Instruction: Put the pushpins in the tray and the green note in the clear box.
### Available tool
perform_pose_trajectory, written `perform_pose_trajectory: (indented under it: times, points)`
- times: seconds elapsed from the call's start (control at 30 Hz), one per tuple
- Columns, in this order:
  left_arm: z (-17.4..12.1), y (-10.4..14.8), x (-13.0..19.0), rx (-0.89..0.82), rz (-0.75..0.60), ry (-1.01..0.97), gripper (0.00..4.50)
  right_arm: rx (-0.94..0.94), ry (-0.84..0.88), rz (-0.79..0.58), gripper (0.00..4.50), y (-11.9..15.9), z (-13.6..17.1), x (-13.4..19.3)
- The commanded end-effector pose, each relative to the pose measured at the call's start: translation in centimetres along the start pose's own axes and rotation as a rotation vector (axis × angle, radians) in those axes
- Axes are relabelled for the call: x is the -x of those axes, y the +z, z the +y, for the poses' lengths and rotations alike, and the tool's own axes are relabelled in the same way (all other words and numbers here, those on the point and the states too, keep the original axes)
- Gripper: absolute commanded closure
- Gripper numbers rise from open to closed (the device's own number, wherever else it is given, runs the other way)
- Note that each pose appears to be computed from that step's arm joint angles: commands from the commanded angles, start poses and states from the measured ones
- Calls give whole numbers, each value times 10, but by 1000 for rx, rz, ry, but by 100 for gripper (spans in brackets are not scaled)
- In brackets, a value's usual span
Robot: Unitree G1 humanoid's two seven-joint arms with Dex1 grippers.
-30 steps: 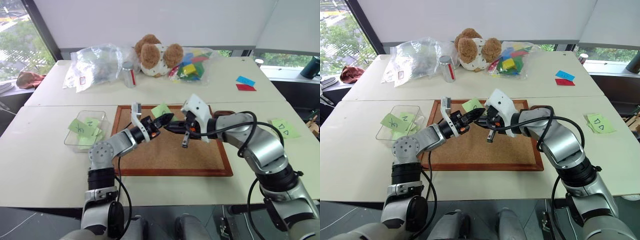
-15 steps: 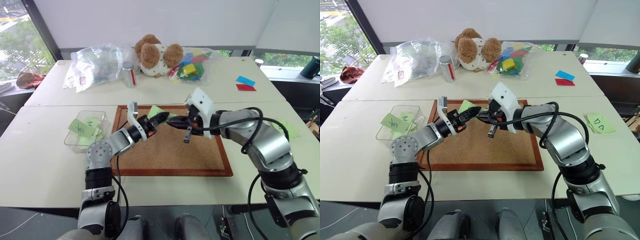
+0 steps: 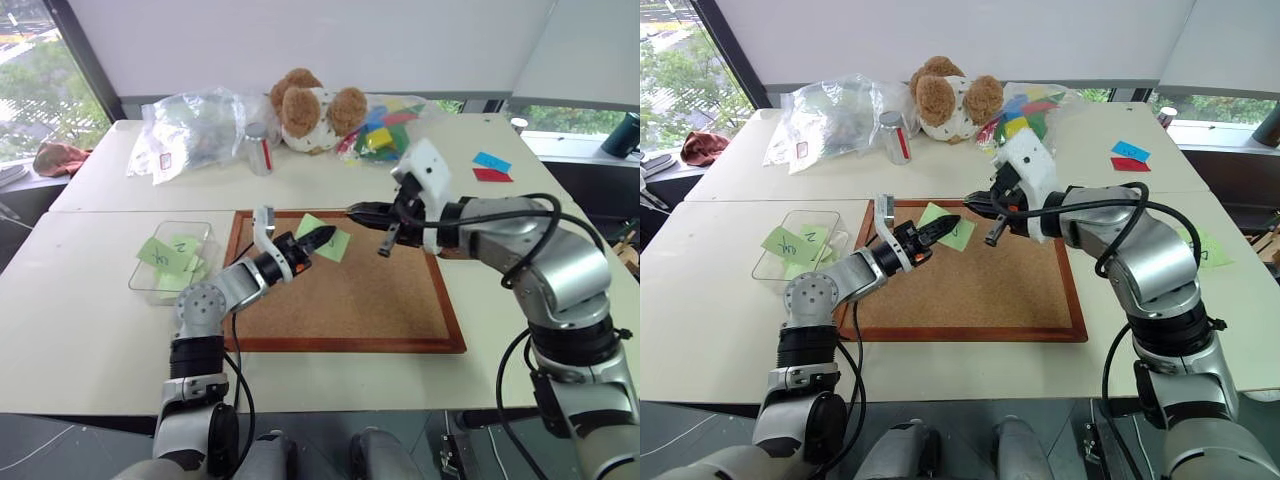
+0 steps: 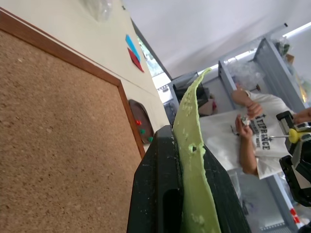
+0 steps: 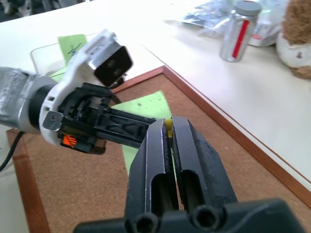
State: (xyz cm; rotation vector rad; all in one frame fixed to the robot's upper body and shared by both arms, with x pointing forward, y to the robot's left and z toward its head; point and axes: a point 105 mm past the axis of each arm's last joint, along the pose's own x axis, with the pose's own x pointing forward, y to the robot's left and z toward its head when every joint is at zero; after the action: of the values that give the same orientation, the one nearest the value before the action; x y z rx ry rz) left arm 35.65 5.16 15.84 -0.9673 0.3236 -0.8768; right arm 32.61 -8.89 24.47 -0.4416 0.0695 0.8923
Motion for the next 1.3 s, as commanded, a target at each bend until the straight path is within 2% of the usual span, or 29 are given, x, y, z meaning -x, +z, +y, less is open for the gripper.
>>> perform_pose_trajectory:
  times: [0.03, 0.07, 0.17, 0.27, 0.57, 0.73, 0.8, 0.87, 1.07, 1.3]
  points:
    - [-4, 10, 2, -6, -47, -15, 445, -2, -157, 13, 450, -2, -37, 17]
    - [-5, 11, 2, -3, -53, -16, 445, -14, -198, 36, 450, -10, -47, 19]
    - [-9, 16, 4, 6, -73, -28, 445, -132, -411, 151, 450, -61, -101, 38]
    - [-11, 17, 4, 9, -80, -32, 445, -189, -502, 216, 450, -93, -125, 48]
    - [-12, 15, 6, 7, -82, -29, 445, -255, -555, 362, 450, -159, -140, 49]
    - [-13, 13, 7, 2, -83, -27, 445, -279, -560, 391, 450, -177, -141, 51]
    - [-13, 13, 7, 0, -84, -26, 450, -286, -558, 386, 392, -177, -141, 51]
    - [-13, 13, 8, -1, -85, -25, 450, -285, -559, 381, 313, -175, -142, 52]
    - [-13, 12, 8, -6, -82, -24, 450, -276, -573, 340, 8, -159, -149, 57]
    - [-16, 16, 10, -73, -83, -18, 450, -214, -520, 262, 3, -120, -148, 64]
